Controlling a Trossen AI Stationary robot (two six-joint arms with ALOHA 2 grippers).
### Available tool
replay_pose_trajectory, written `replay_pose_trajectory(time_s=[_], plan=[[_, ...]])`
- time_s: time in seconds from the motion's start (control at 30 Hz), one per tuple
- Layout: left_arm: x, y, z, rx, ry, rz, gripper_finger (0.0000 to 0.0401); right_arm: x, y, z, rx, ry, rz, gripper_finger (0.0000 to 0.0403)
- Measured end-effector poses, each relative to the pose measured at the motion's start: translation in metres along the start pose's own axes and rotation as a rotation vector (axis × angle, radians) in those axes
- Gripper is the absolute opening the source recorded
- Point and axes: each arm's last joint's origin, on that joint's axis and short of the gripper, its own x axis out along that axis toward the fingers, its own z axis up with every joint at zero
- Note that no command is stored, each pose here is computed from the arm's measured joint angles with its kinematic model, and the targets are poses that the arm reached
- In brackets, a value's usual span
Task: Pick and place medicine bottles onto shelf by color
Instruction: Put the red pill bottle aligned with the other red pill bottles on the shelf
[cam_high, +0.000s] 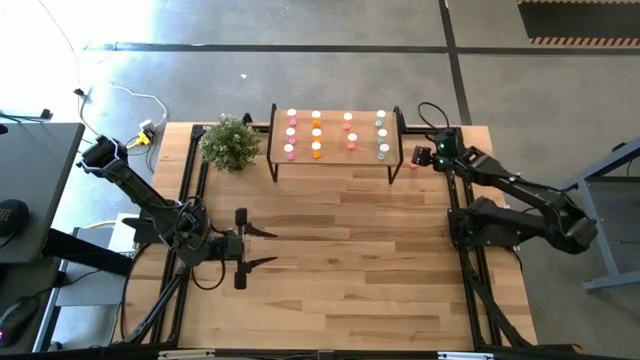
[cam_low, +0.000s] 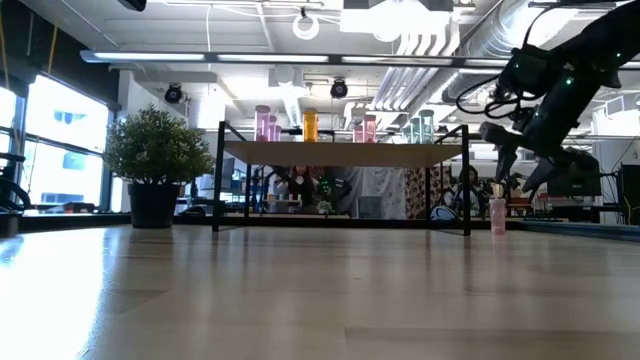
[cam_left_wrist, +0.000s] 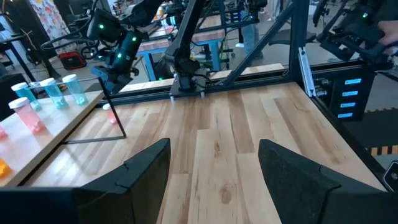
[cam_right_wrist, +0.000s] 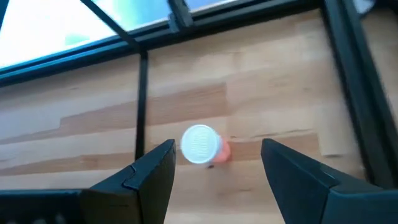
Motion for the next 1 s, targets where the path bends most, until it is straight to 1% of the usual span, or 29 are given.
replay_pose_trajectory(time_s=[0.1,0.2,0.4,0.53,0.8,1.0], plan=[[0.000,0.000,0.000,-0.006,-0.001,-0.001,0.0234,0.003,0.001,-0.003,-0.018,-0.021,0.021,0.0229],[0.000,0.000,0.000,-0.008,0.000,0.000,0.0234,0.002,0.004,-0.004,-0.048,-0.052,0.008,0.0229],[0.000,0.000,0.000,-0.017,-0.002,0.000,0.0234,0.003,0.008,-0.009,-0.100,-0.070,-0.019,0.0229],[0.000,0.000,0.001,-0.020,-0.005,-0.001,0.0234,0.009,0.010,-0.012,-0.085,-0.058,-0.048,0.0229],[0.000,0.000,0.001,-0.019,-0.004,-0.001,0.0234,0.027,0.017,-0.013,-0.083,-0.049,-0.052,0.0229],[0.000,0.000,0.001,-0.019,-0.004,0.000,0.0234,0.038,0.017,-0.016,-0.093,-0.022,-0.080,0.0229]])
